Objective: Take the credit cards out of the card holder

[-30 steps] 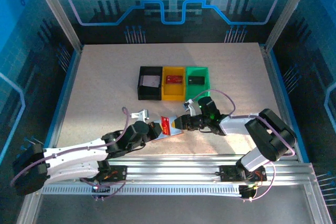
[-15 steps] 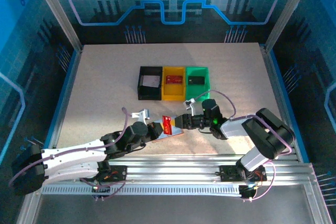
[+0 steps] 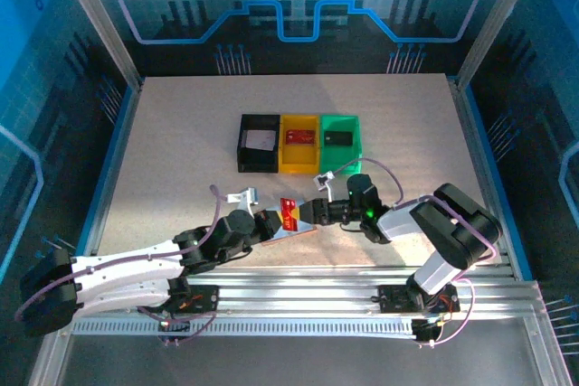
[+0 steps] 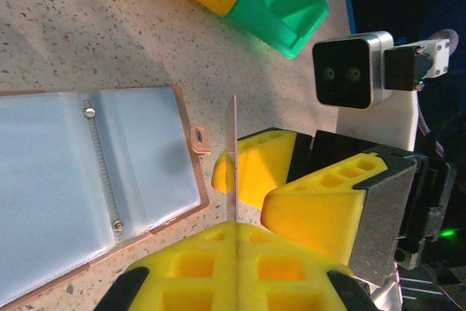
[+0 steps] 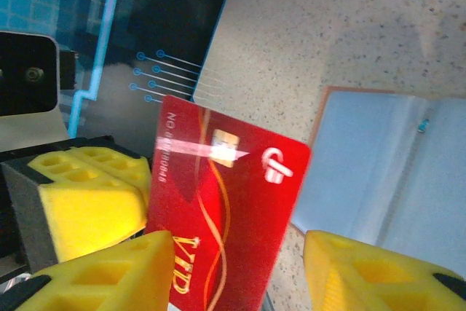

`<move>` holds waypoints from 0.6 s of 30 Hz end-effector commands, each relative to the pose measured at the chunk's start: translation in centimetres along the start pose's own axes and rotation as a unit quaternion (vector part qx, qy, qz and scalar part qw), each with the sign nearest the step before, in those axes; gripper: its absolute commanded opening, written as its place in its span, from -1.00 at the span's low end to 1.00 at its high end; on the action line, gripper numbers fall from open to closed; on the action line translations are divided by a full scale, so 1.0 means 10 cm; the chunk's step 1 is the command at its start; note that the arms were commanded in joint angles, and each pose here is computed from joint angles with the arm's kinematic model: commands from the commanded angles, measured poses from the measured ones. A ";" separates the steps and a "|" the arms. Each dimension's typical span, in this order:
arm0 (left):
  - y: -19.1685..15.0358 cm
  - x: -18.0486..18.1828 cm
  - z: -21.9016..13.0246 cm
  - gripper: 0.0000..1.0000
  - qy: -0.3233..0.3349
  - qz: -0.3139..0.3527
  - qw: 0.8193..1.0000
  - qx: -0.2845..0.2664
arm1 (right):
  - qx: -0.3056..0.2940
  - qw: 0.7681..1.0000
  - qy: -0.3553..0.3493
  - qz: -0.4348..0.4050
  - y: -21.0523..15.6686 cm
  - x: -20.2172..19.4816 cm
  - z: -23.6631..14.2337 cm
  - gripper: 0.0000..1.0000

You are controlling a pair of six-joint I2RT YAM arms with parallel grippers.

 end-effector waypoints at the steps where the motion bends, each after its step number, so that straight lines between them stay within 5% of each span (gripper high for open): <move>1: 0.03 -0.05 -0.02 -1.00 -0.013 0.009 1.000 -0.019 | 0.004 0.999 0.029 -0.026 -0.03 0.11 0.04 -0.02; 18: 0.01 -0.01 -0.01 -1.00 -0.007 0.009 1.000 -0.019 | 0.002 0.996 0.082 -0.032 -0.04 0.23 0.04 -0.29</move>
Point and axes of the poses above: each hand's point on the last joint's axis, 136 mm out from that joint toward the fingers, its own z axis out along the fingers, its own x axis along the line the jaws close on, y = z × x, the point moved 9 cm from there along -z, back along the fingers, and after that the axes turned 5 degrees about z, right-handed, at the moved point
